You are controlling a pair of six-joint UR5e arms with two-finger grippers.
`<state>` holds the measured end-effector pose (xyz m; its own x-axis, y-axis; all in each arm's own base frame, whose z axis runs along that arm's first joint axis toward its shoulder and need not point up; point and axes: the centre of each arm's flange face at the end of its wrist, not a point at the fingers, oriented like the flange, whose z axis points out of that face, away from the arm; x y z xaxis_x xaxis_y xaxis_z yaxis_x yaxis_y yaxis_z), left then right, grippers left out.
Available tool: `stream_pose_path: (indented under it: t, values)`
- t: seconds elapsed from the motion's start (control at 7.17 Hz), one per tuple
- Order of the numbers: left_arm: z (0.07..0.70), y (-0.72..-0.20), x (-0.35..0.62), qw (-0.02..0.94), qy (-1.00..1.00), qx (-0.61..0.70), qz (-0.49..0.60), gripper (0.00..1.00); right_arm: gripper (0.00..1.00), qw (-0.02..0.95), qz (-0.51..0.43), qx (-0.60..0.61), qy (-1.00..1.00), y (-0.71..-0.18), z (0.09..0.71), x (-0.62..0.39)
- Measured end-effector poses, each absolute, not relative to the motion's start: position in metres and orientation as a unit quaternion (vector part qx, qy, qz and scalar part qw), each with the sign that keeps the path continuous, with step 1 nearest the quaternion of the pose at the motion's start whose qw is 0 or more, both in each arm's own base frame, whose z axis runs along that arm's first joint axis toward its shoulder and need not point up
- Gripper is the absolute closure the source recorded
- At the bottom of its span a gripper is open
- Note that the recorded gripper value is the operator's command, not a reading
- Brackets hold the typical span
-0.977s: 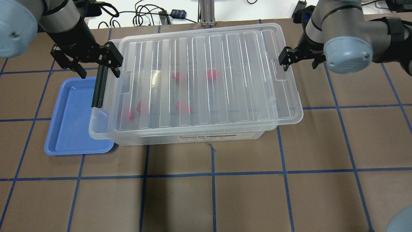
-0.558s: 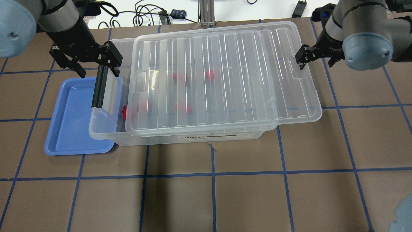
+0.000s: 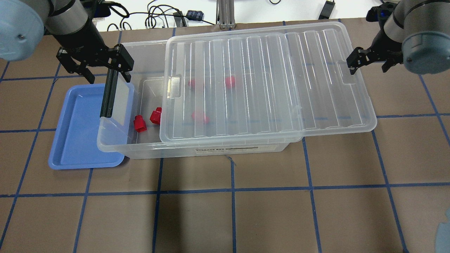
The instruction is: Place red block in blue tray from box
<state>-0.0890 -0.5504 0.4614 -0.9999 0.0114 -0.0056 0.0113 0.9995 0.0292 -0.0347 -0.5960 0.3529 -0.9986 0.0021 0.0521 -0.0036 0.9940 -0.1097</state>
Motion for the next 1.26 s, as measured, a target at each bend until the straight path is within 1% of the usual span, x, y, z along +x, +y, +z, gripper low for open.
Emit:
stream_pose_path:
  t: [0.14, 0.28, 0.42, 0.7, 0.84, 1.12, 1.26]
  values:
    - [0.456, -0.558, -0.089, 0.004, 1.0, 0.008, 0.002, 0.0, 0.0, 0.026, 0.054, -0.004, -0.998, -0.595, 0.354, -0.045]
    - [0.445, -0.563, -0.089, 0.003, 1.0, 0.018, 0.002, 0.09, 0.0, 0.026, 0.053, -0.009, -0.998, -0.594, 0.353, -0.055]
    - [0.427, -0.567, -0.09, 0.002, 0.999, 0.034, 0.008, 0.1, 0.0, 0.026, 0.051, -0.01, -0.998, -0.593, 0.354, -0.062]
    - [0.387, -0.572, -0.09, 0.002, 0.998, 0.068, 0.016, 0.25, 0.0, 0.025, 0.054, -0.01, -0.998, -0.592, 0.358, -0.063]
    - [0.365, -0.573, -0.091, 0.002, 0.997, 0.08, 0.018, 0.25, 0.0, 0.024, 0.063, -0.01, -0.998, -0.593, 0.367, -0.061]
    - [0.331, -0.567, -0.092, -0.002, 0.995, 0.096, 0.031, 0.32, 0.0, 0.017, 0.087, -0.007, -0.996, -0.588, 0.412, -0.045]
    - [0.318, -0.566, -0.093, -0.004, 0.994, 0.106, 0.037, 0.32, 0.0, 0.013, 0.087, -0.007, -0.996, -0.582, 0.442, -0.034]
